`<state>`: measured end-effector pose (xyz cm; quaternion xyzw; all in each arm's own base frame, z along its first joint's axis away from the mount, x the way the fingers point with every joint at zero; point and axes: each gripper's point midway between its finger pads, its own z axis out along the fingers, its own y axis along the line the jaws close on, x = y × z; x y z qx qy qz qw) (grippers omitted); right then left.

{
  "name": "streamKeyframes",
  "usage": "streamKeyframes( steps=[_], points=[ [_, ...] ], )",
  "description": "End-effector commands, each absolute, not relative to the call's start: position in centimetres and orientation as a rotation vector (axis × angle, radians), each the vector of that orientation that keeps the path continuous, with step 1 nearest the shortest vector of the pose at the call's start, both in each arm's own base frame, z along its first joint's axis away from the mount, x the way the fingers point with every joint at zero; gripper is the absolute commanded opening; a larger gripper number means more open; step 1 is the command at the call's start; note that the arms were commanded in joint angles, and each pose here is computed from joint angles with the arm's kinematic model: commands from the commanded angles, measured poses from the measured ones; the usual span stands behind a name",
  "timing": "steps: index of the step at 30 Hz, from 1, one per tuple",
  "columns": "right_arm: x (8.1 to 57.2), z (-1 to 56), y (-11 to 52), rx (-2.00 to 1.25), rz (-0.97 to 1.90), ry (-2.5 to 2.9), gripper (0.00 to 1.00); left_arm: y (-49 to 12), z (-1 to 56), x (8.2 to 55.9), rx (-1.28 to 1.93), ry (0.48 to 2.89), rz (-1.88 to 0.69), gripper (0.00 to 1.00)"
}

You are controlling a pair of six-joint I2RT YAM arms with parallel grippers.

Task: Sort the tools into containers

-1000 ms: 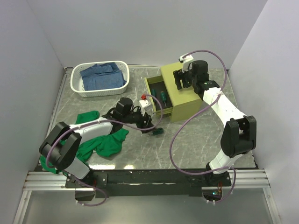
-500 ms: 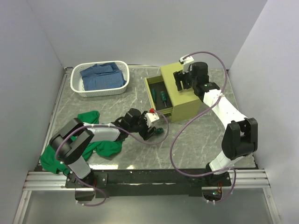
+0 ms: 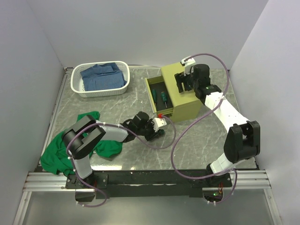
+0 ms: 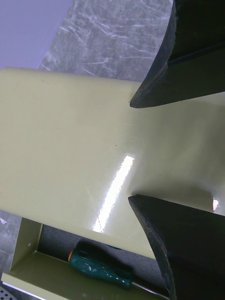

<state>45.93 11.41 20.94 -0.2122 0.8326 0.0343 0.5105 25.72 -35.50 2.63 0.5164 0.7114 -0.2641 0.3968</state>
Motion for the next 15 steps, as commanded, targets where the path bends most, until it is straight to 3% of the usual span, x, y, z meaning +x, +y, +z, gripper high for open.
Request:
streamKeyframes(
  steps=[1, 2, 6, 10, 15],
  points=[
    [40.4, 12.4, 8.5, -0.611, -0.011, 2.338, 0.83, -37.0, 4.6, 25.4, 1.334, 1.723, -0.730, 0.27],
    [40.4, 12.4, 8.5, -0.611, -0.011, 2.336, 0.83, -36.6, 4.8, 24.9, 1.347, 1.735, -0.740, 0.18],
    [40.6, 12.7, 8.6, -0.609, -0.012, 2.329, 0.83, -36.1, 7.2, 22.9, 1.434, 1.707, -0.808, 0.04],
    [41.1, 12.8, 8.8, -0.602, 0.002, 2.331, 0.83, -32.7, 11.5, 21.2, 1.588, 1.551, -0.929, 0.01],
    [42.1, 13.0, 9.2, -0.597, 0.012, 2.329, 0.83, -30.1, 18.2, 21.9, 1.587, 1.410, -0.823, 0.01]
  ],
)
